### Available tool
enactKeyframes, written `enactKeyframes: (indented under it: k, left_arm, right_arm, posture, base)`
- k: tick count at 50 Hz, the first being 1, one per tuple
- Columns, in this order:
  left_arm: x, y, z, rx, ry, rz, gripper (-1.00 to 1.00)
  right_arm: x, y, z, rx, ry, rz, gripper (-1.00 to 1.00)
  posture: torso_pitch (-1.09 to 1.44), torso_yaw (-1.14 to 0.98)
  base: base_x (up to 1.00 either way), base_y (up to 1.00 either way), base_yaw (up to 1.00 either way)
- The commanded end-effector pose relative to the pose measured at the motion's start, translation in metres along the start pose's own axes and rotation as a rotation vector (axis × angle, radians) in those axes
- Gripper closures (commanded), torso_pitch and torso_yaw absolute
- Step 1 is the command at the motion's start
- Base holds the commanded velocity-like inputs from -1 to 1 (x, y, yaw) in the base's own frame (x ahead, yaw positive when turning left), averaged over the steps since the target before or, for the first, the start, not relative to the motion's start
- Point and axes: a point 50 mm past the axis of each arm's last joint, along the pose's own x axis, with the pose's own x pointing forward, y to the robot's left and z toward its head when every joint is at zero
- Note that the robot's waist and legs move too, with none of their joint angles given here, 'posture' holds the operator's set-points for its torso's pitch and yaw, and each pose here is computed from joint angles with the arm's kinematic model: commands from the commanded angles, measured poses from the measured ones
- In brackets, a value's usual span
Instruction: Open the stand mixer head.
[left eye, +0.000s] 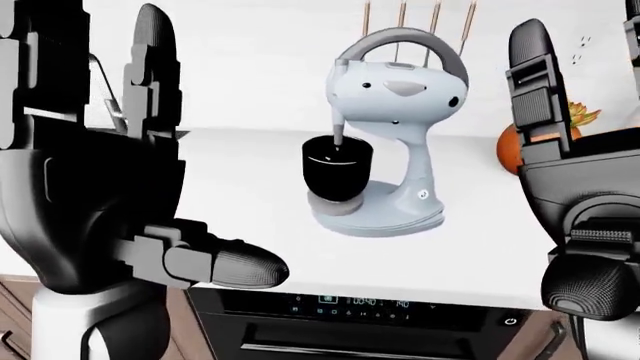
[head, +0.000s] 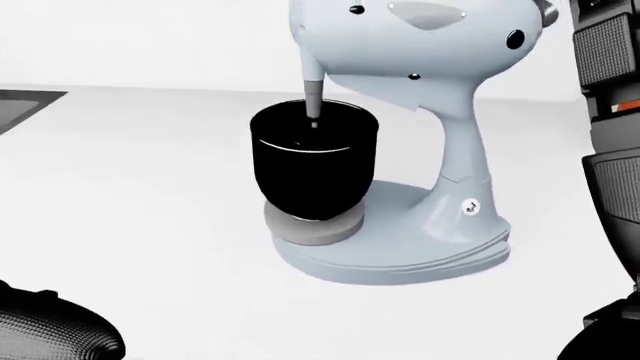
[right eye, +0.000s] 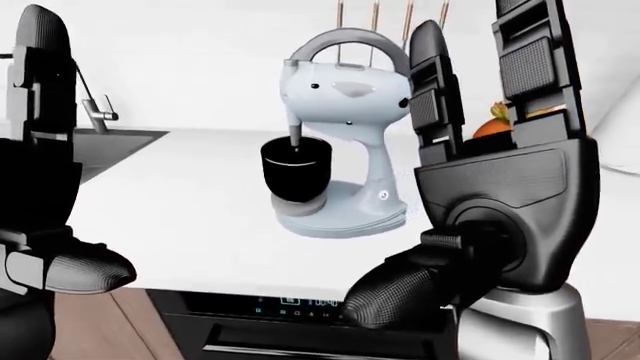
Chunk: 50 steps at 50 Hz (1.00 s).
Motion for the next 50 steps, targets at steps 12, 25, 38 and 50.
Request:
enactKeyframes:
  k: [12, 25, 38, 50]
  left_arm:
    - [0.001, 0.001, 0.003, 0.036, -0.042, 0.008, -1.00]
    - [0.000, 0.000, 0.002, 0.026, -0.038, 0.007, -1.00]
    - [0.000, -0.001, 0.001, 0.025, -0.035, 0.005, -1.00]
    - [0.000, 0.000, 0.001, 0.029, -0.035, 0.006, -1.00]
  right_arm:
    - [0.005, 0.000, 0.005, 0.166, 0.132, -0.040, -1.00]
    - [0.001, -0.002, -0.002, 0.187, 0.179, -0.053, -1.00]
    - [-0.003, -0.008, -0.002, 0.174, 0.178, -0.080, -1.00]
    - [-0.002, -0.011, 0.006, 0.250, 0.220, -0.122, -1.00]
  posture:
    - [-0.38, 0.00]
    - [-0.38, 0.00]
    - [-0.38, 0.00]
    - [-0.38, 0.00]
  base:
    - [0.00, 0.00, 0.00]
    - [0.00, 0.00, 0.00]
    - [0.00, 0.00, 0.00]
    - [0.00, 0.00, 0.00]
